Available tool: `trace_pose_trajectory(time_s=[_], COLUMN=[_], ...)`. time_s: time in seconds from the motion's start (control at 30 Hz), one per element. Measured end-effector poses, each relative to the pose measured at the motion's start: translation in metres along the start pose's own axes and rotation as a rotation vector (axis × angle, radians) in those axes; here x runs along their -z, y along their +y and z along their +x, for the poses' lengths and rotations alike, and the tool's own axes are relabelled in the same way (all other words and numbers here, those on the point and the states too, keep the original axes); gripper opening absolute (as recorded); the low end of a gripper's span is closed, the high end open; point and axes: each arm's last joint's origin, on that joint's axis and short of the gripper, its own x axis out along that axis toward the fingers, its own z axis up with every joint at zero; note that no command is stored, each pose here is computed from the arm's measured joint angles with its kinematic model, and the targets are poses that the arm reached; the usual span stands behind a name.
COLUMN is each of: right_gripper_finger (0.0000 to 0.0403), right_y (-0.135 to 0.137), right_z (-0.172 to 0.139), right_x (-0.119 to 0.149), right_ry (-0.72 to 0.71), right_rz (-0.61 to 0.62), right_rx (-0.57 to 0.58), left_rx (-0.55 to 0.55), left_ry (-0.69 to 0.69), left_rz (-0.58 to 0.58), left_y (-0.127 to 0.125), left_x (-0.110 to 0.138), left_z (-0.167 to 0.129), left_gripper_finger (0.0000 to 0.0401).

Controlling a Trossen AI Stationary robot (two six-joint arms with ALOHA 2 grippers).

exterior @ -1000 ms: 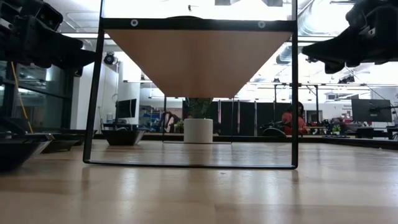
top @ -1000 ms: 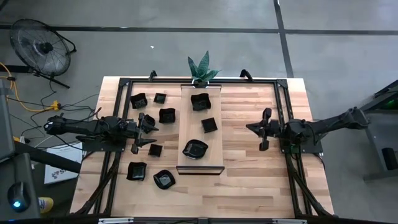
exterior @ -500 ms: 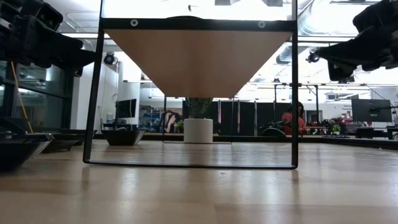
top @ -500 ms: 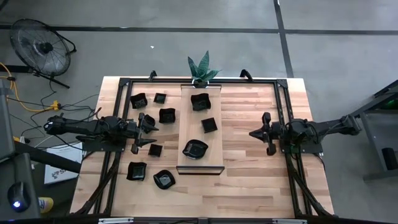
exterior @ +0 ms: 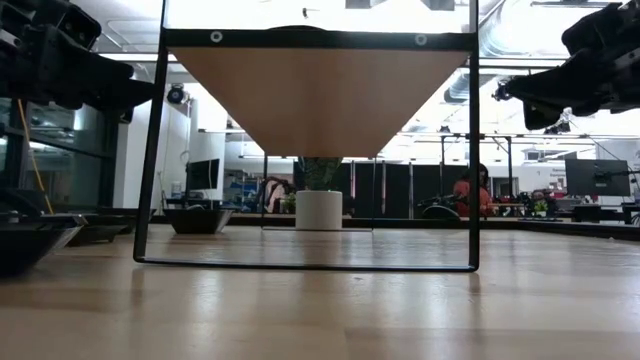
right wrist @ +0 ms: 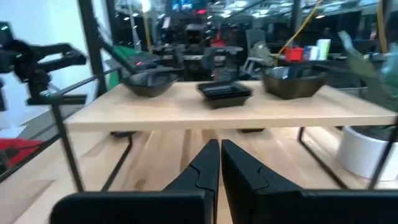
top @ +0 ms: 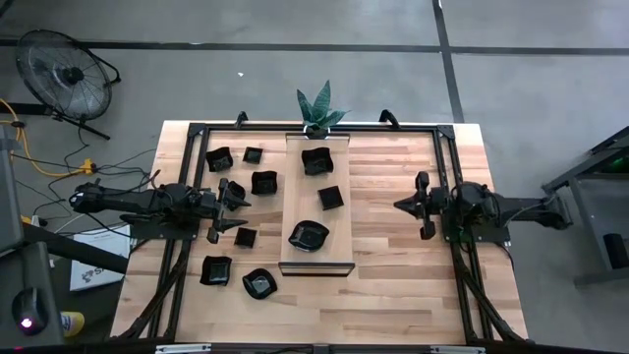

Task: Pick & Place Mini shaped plates
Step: Stack the black distorted square plate on top of the black distorted square plate on the shelf

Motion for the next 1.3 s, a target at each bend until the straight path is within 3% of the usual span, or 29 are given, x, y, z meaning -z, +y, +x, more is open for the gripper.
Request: trace_pose_trajectory(time_s=[1.3], right_gripper_finger=[0.0012], right_y=[0.0002], right_z=[0.0006], right_x=[0.0004], right_ry=[0.006], right_rz=[0.019], right_rx=[-0.007], left_rx=[0.000], left_ry=[0.000], left_rz=[0.000], left_y=[0.0000], left_x=[0.0000], left_z=[0.0000], left_gripper_finger=[0.0234])
